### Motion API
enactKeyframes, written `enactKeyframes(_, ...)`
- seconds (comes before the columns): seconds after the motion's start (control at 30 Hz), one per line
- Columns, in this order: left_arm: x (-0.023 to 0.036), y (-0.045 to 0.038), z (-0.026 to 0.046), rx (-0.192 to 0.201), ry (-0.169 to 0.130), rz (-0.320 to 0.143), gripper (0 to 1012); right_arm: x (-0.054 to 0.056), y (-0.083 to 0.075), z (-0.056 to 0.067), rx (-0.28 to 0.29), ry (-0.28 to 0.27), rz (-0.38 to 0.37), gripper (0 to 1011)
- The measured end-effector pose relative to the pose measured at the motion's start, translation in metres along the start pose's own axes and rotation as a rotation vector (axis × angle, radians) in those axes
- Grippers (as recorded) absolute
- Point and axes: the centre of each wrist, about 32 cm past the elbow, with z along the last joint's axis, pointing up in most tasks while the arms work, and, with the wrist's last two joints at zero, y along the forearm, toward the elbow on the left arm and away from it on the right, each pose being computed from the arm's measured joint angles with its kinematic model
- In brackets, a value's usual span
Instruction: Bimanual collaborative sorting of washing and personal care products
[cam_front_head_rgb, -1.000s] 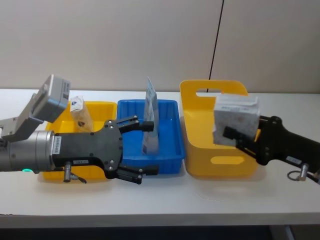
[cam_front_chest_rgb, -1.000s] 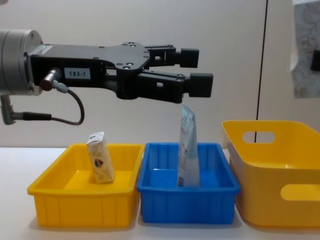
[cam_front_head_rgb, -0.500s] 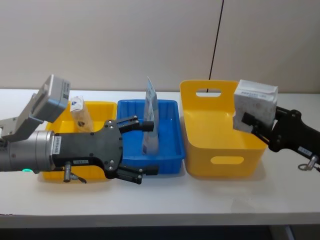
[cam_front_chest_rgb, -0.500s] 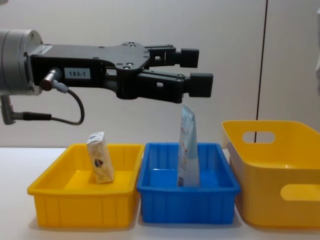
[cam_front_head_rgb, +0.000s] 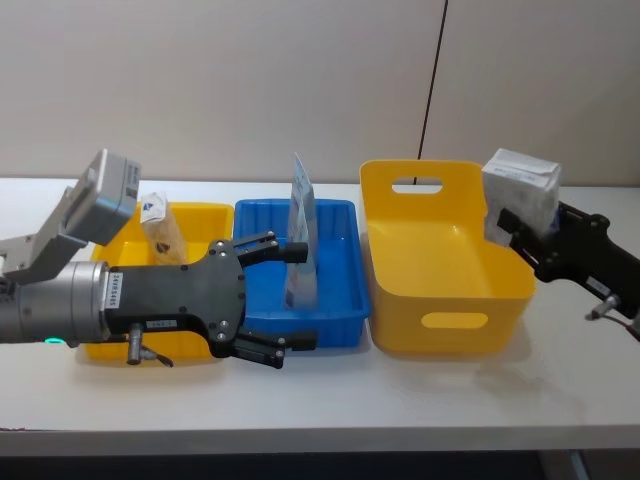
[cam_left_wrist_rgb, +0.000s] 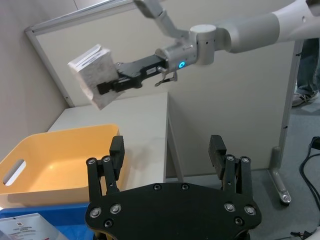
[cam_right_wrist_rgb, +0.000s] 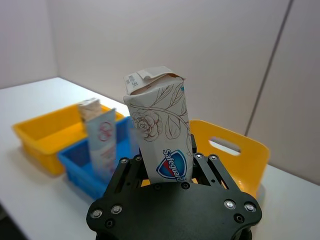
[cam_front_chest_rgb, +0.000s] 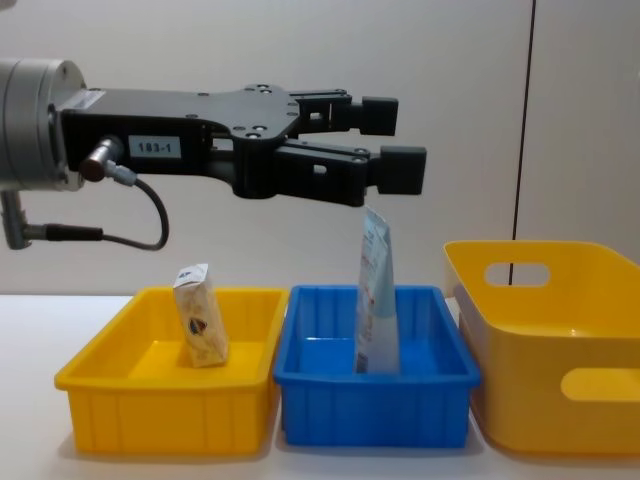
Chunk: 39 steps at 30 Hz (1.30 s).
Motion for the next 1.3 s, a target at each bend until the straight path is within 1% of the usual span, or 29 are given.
enactKeyframes(0.03, 0.0, 0.0, 0.0, 0.0, 0.0, 0.0, 1001, 0.0, 0.003, -0.003, -0.006, -0.002, -0.024, 355)
enactKeyframes(0.1, 0.0, 0.0, 0.0, 0.0, 0.0, 0.0, 1001, -0.001, 0.008, -0.005, -0.012, -0.005, -0.048, 355)
enactKeyframes(0.13, 0.0, 0.0, 0.0, 0.0, 0.0, 0.0, 1001, -0.001, 0.013, -0.009, -0.018, -0.006, -0.077, 355)
enactKeyframes(0.2, 0.0, 0.0, 0.0, 0.0, 0.0, 0.0, 1001, -0.002, 0.017, -0.011, -0.023, -0.01, -0.099, 355)
enactKeyframes(0.23, 0.0, 0.0, 0.0, 0.0, 0.0, 0.0, 1001, -0.003, 0.023, -0.014, -0.028, -0.012, -0.128, 355)
enactKeyframes(0.33, 0.0, 0.0, 0.0, 0.0, 0.0, 0.0, 1001, -0.004, 0.032, -0.019, -0.034, -0.014, -0.165, 355)
enactKeyframes(0.43, 0.0, 0.0, 0.0, 0.0, 0.0, 0.0, 1001, -0.006, 0.049, -0.026, -0.041, -0.019, -0.233, 355)
enactKeyframes(0.57, 0.0, 0.0, 0.0, 0.0, 0.0, 0.0, 1001, -0.008, 0.065, -0.031, -0.042, -0.024, -0.285, 355)
enactKeyframes(0.6, 0.0, 0.0, 0.0, 0.0, 0.0, 0.0, 1001, -0.008, 0.071, -0.035, -0.048, -0.028, -0.309, 355)
enactKeyframes(0.63, 0.0, 0.0, 0.0, 0.0, 0.0, 0.0, 1002, -0.008, 0.075, -0.036, -0.048, -0.028, -0.323, 355)
enactKeyframes(0.67, 0.0, 0.0, 0.0, 0.0, 0.0, 0.0, 1001, -0.009, 0.082, -0.039, -0.048, -0.03, -0.345, 355)
enactKeyframes(0.73, 0.0, 0.0001, 0.0, 0.0, 0.0, 0.0, 1001, -0.009, 0.09, -0.042, -0.05, -0.028, -0.364, 355)
enactKeyframes(0.77, 0.0, 0.0, 0.0, 0.0, 0.0, 0.0, 1002, -0.009, 0.098, -0.044, -0.05, -0.031, -0.382, 355)
enactKeyframes(0.8, 0.0, 0.0, 0.0, 0.0, 0.0, 0.0, 1001, -0.01, 0.101, -0.045, -0.05, -0.032, -0.39, 355)
enactKeyframes(0.83, 0.0, -0.0001, 0.0, 0.0, 0.0, 0.0, 1001, -0.009, 0.108, -0.045, -0.049, -0.034, -0.404, 355)
enactKeyframes(0.97, 0.0, 0.0, 0.0, 0.0, 0.0, 0.0, 1001, -0.01, 0.121, -0.05, -0.054, -0.033, -0.426, 355)
enactKeyframes(1.0, 0.0, 0.0, 0.0, 0.0, 0.0, 0.0, 1001, -0.01, 0.127, -0.051, -0.055, -0.033, -0.435, 355)
enactKeyframes(1.3, 0.0, 0.0, 0.0, 0.0, 0.0, 0.0, 1001, -0.014, 0.158, -0.058, -0.064, -0.028, -0.465, 355)
